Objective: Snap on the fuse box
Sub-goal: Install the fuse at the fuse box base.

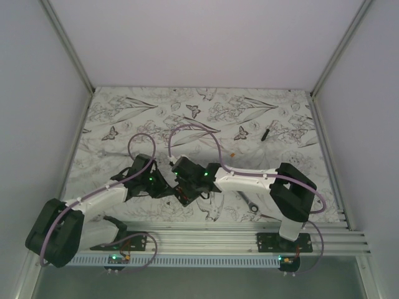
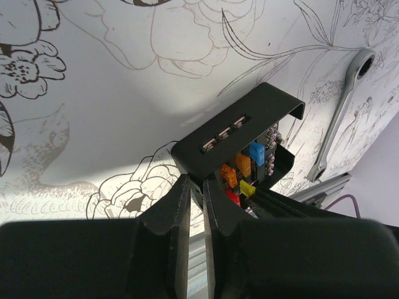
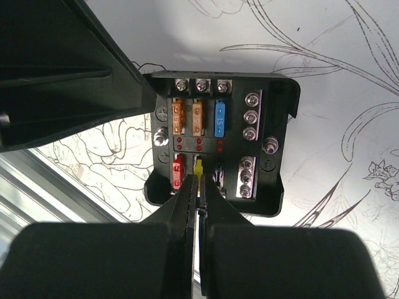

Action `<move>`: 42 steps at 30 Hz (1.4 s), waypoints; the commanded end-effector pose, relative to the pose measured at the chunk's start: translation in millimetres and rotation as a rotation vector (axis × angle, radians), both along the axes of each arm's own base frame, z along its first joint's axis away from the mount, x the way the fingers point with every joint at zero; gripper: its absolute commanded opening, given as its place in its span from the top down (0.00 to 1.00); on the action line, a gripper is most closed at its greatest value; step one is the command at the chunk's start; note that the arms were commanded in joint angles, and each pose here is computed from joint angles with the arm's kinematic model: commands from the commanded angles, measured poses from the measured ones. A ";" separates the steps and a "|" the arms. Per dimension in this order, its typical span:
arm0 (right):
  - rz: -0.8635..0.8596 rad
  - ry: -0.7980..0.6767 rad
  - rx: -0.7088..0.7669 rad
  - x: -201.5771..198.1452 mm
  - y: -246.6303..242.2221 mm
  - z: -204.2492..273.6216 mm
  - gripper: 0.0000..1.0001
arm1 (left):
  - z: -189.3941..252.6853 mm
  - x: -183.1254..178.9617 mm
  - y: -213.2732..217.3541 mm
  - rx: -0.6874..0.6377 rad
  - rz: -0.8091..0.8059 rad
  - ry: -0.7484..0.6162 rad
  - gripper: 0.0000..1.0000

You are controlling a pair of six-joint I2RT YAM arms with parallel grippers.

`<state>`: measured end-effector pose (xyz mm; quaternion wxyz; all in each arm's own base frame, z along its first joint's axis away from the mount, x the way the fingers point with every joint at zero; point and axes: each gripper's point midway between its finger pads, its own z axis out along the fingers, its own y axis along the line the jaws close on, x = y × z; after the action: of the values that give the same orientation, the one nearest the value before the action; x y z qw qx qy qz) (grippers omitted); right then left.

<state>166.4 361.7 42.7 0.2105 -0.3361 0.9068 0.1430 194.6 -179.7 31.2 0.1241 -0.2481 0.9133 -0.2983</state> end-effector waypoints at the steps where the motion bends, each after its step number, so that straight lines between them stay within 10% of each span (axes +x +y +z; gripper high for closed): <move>1: 0.032 0.100 -0.219 -29.7 -52.7 -33.2 1.00 | -6.7 2.8 10.3 0.051 0.038 -0.001 1.00; 42: 0.057 0.123 -0.273 -14.0 -26.8 -75.5 1.00 | -9.1 -0.3 13.0 0.064 0.054 0.013 1.00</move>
<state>167.0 379.1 38.5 0.1894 -0.3517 0.9064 0.1370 198.2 -172.2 30.7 0.1404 -0.2617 0.9125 -0.2812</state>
